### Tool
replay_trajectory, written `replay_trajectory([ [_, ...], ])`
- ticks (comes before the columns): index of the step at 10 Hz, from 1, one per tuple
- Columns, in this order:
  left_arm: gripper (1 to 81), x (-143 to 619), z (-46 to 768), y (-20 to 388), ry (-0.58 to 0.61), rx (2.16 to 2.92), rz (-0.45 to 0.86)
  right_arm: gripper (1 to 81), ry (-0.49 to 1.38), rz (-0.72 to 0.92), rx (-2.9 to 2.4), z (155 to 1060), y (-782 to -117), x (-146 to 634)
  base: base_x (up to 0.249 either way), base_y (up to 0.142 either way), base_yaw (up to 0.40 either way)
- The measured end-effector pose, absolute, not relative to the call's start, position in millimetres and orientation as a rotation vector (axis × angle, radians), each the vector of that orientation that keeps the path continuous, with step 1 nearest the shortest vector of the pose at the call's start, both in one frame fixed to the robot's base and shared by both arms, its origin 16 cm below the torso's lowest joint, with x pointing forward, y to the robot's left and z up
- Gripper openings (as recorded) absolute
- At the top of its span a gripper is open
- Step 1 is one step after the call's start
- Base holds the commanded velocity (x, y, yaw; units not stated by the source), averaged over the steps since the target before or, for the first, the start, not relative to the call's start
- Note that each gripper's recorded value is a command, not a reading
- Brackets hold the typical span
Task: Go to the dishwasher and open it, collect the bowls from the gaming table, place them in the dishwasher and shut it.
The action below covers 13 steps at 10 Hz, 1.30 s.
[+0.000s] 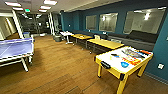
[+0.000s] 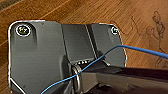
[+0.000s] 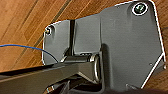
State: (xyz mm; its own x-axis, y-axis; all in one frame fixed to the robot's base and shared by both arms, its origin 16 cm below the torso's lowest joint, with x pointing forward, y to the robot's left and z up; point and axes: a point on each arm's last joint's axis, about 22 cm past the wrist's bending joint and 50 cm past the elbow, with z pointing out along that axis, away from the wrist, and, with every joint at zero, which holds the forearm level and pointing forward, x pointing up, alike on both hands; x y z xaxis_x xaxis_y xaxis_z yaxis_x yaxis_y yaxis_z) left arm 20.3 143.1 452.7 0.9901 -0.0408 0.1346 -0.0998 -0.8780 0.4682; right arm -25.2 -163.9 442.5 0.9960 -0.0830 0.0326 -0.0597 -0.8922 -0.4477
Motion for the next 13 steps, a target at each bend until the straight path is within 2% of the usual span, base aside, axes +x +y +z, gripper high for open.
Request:
replay_trajectory([
  [11, 81.1, 20.7, 452.7, 143.1, -0.099, 2.641, 0.166, 81.1, 0.095, -0.071, -2.676, 442.1, -161.8, -25.4, 0.0, 0.0, -0.251],
  [13, 81.1, 23.1, 452.7, 143.5, -0.1, 2.641, 0.17, 81.1, 0.092, -0.07, -2.676, 442.2, -161.4, -25.9, 0.0, -0.152, 0.0],
])
